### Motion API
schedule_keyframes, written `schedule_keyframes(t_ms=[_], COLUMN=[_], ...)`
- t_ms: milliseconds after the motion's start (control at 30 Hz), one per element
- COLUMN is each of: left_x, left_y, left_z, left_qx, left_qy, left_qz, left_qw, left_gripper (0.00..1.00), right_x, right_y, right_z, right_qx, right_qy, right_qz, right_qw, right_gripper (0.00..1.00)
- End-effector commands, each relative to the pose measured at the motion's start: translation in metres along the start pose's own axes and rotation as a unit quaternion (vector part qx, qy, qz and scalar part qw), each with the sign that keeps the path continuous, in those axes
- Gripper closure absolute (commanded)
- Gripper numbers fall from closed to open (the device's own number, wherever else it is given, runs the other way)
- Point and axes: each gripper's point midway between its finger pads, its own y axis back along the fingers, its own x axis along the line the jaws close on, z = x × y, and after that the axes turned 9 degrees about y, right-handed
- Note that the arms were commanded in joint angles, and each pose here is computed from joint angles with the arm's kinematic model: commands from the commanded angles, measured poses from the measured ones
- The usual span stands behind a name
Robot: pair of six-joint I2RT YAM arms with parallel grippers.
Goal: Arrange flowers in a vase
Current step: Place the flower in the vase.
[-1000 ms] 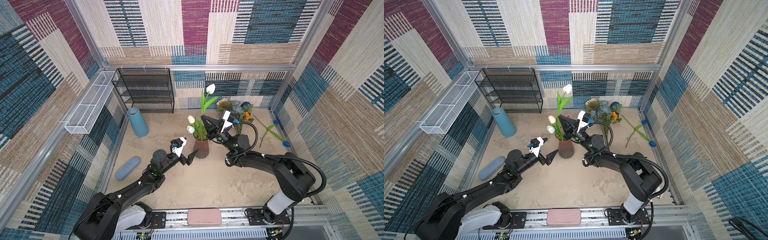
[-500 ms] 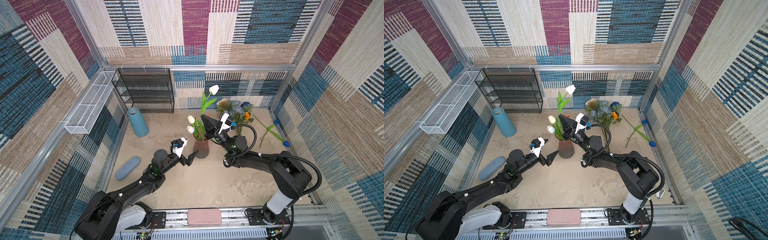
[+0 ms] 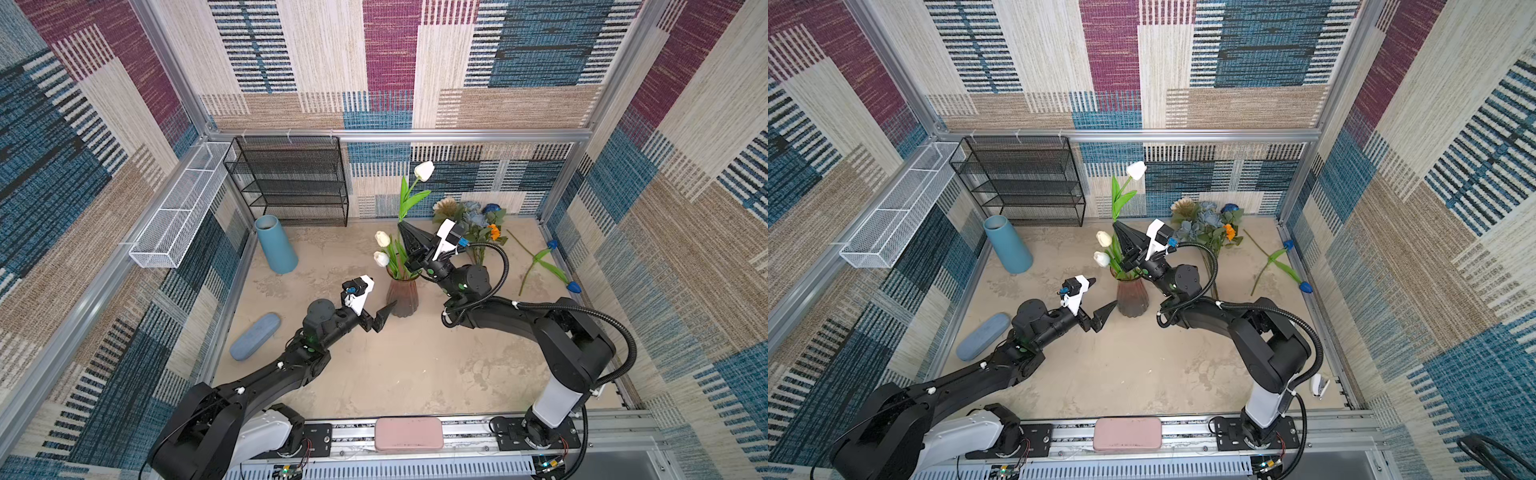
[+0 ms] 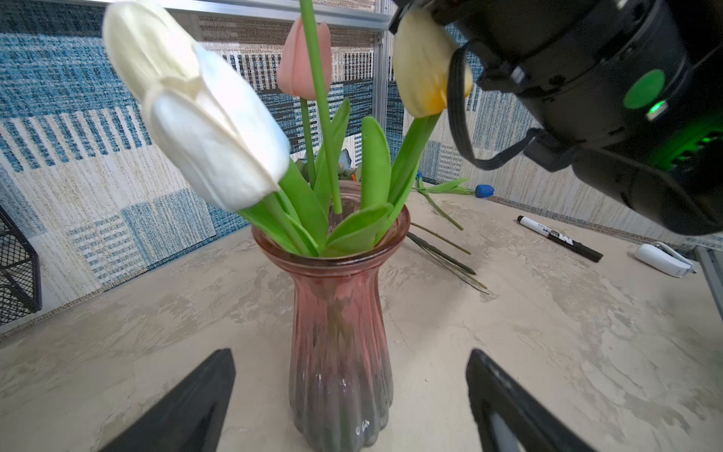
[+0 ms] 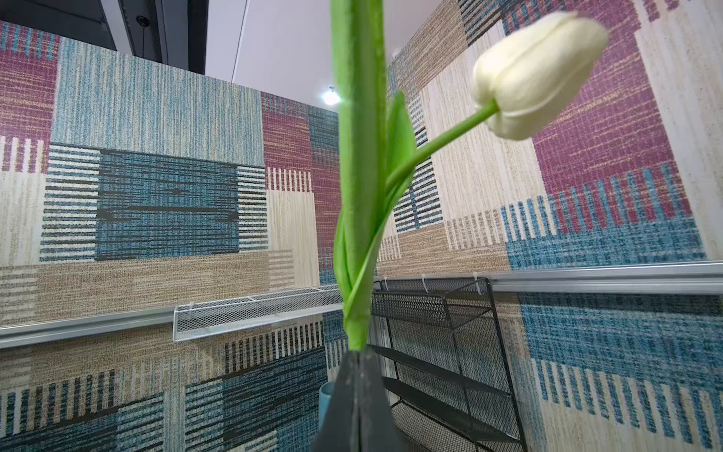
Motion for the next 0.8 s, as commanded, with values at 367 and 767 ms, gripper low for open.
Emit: schedule_keyframes(t_ms=[367, 767], left_x=[0.002, 0.002], left_y=[0.004, 0.003], left_z=[0.002, 0.003], left_qx=[-0.010, -0.009], left_qy=[-0.012, -0.017], left_qz=[0.009, 0.008], left_qw=[1.000, 1.000], left_gripper=[0.05, 0.05], right_x=[0.000, 0.000], right_y=[0.016, 0.016], right_z=[-0.012, 0.025], right_qx=[0.018, 0.021], right_qy=[0.026, 0.073], right_qz=[-0.016, -0.029], right_qw=[0.999, 0.997], right_gripper=[0.63, 0.51])
